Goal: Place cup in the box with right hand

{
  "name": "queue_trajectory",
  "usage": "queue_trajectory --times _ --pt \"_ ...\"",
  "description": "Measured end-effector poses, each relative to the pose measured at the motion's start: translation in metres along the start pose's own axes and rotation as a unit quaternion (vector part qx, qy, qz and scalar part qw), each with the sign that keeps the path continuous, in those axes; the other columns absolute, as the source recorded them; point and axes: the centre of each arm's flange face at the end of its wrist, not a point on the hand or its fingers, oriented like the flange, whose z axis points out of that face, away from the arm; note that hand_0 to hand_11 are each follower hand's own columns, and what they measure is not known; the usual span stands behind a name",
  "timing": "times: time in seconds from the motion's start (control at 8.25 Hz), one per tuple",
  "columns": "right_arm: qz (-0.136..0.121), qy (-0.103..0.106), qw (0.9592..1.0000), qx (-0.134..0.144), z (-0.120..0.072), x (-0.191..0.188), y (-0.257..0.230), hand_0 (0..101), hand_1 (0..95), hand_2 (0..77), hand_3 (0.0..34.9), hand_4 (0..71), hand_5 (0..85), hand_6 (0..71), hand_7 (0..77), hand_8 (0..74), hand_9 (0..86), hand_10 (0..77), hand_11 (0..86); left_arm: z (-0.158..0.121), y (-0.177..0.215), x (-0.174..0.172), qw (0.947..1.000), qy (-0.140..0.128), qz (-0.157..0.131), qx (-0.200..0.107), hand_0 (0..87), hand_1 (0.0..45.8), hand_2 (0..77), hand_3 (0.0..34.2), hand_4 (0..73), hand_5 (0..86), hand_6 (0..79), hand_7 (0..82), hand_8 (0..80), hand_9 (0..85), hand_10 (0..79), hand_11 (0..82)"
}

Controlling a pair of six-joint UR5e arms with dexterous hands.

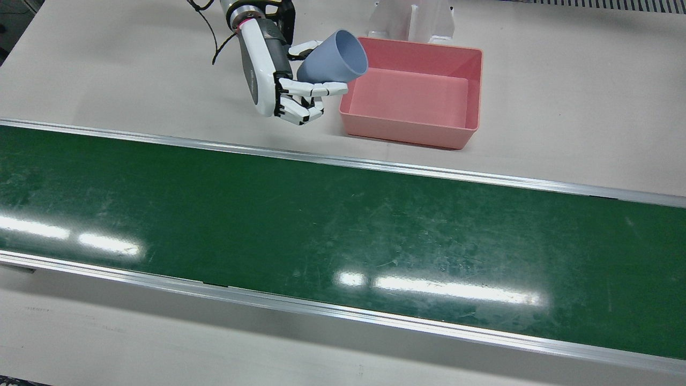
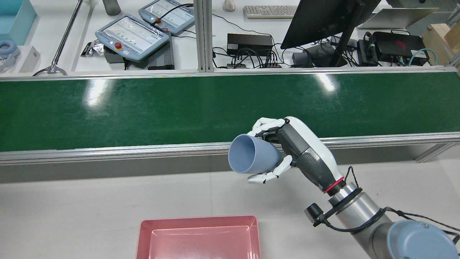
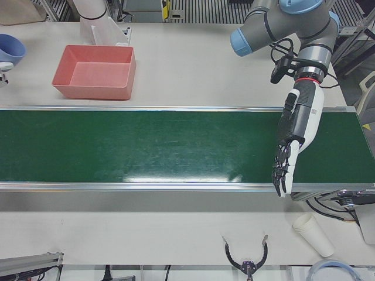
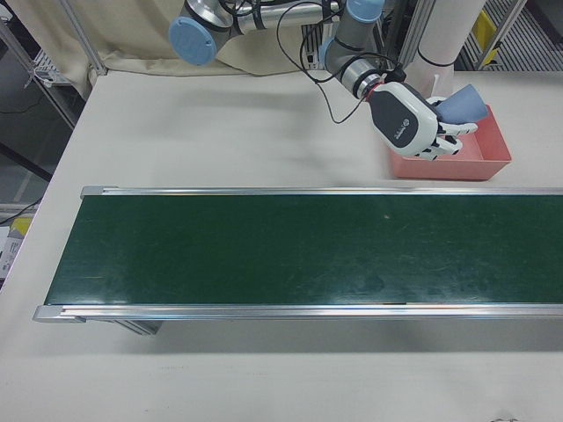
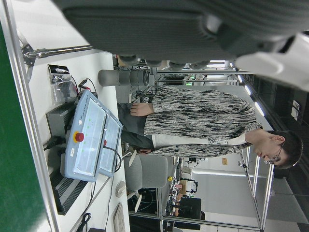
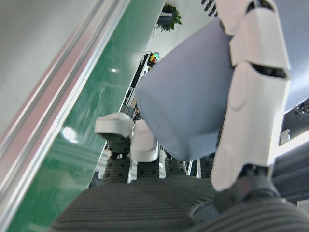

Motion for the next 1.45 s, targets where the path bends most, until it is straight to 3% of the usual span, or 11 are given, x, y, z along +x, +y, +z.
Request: queue_trajectory --times 0.12,0.36,0.48,0.61,0.73,0.85,0.97,1.09,1.21,1.45 --pt "-0.004 0.016 0.9998 -0.014 -0.009 0.025 0.027 65 7.1 26.7 0.0 42.0 14.7 43.1 69.8 63.8 77.4 51.8 69.3 0.0 0.0 0.0 1.0 0.0 0.0 0.0 0.0 0.5 0.5 0.0 1.1 0.5 0.5 0.5 0.0 0.0 0.0 0.0" --pt "-0.001 0.038 0.9982 -0.046 -0.035 0.075 0.071 64 5.4 26.7 0.0 42.0 14.7 43.1 69.8 61.1 77.4 50.7 70.4 0.0 0.0 0.0 1.0 0.0 0.0 0.0 0.0 0.5 0.5 0.0 1.1 0.5 0.5 0.5 0.0 0.0 0.0 0.0" --pt "0.016 0.041 0.9976 -0.054 -0.043 0.105 0.078 63 5.4 26.7 0.0 42.0 14.7 39.3 69.8 54.0 77.4 43.1 62.2 0.0 0.0 0.0 1.0 0.0 0.0 0.0 0.0 0.5 0.5 0.0 1.1 0.5 0.0 0.5 0.0 0.0 0.0 0.0" --pt "0.04 0.038 0.9967 -0.059 -0.047 0.135 0.076 74 6.0 27.3 0.0 42.0 14.7 28.9 61.6 39.3 77.4 32.2 52.4 0.0 0.0 0.0 1.0 0.0 0.0 0.0 0.0 0.5 0.5 0.0 1.1 0.5 0.0 0.5 0.0 0.0 0.0 0.0" --pt "0.057 0.036 0.9958 -0.062 -0.05 0.161 0.069 78 10.9 24.0 0.0 42.0 14.7 14.2 49.6 19.6 38.7 18.5 40.9 0.0 0.0 0.0 1.0 0.0 0.0 0.0 0.0 0.5 0.5 0.0 1.1 0.5 0.5 0.5 0.0 0.0 0.0 0.0" --pt "0.062 0.037 0.9954 -0.063 -0.052 0.173 0.064 78 10.9 24.0 0.0 42.0 14.7 14.2 49.6 19.6 38.7 18.5 40.9 0.0 0.0 0.0 1.0 0.0 0.0 0.0 0.0 0.5 0.5 0.0 1.1 0.5 0.0 0.5 0.0 0.0 0.0 0.0" --pt "0.064 0.039 0.9952 -0.064 -0.053 0.179 0.061 63 10.9 24.0 0.0 42.5 15.3 7.1 20.7 14.2 15.3 1.1 4.4 0.0 0.0 0.0 1.0 0.0 0.0 0.0 0.0 0.5 0.5 0.0 1.1 0.5 0.5 0.5 0.0 0.0 0.0 0.0" --pt "0.065 0.039 0.995 -0.065 -0.054 0.18 0.061 61 10.9 24.0 0.0 38.2 11.5 7.1 24.5 14.2 22.4 2.2 6.0 0.0 0.0 0.0 1.0 0.0 0.0 0.0 0.0 0.5 0.5 0.0 1.1 0.5 0.5 0.5 0.0 0.0 0.0 0.0" --pt "0.066 0.04 0.9949 -0.066 -0.054 0.179 0.061 55 8.7 0.5 0.0 22.4 6.0 7.1 27.3 14.2 22.4 2.2 2.2 0.0 0.0 0.0 1.0 0.0 0.0 0.0 0.0 0.5 0.5 0.0 1.1 0.5 0.0 0.5 0.0 0.0 0.0 0.0" --pt "0.067 0.039 0.9948 -0.067 -0.054 0.177 0.061 52 10.4 0.5 0.0 25.6 4.9 7.1 28.4 14.2 22.4 0.5 1.6 0.0 0.0 0.0 1.0 0.0 0.0 0.0 0.0 0.5 0.5 0.0 1.1 0.5 0.5 0.5 0.0 0.0 0.0 0.0"
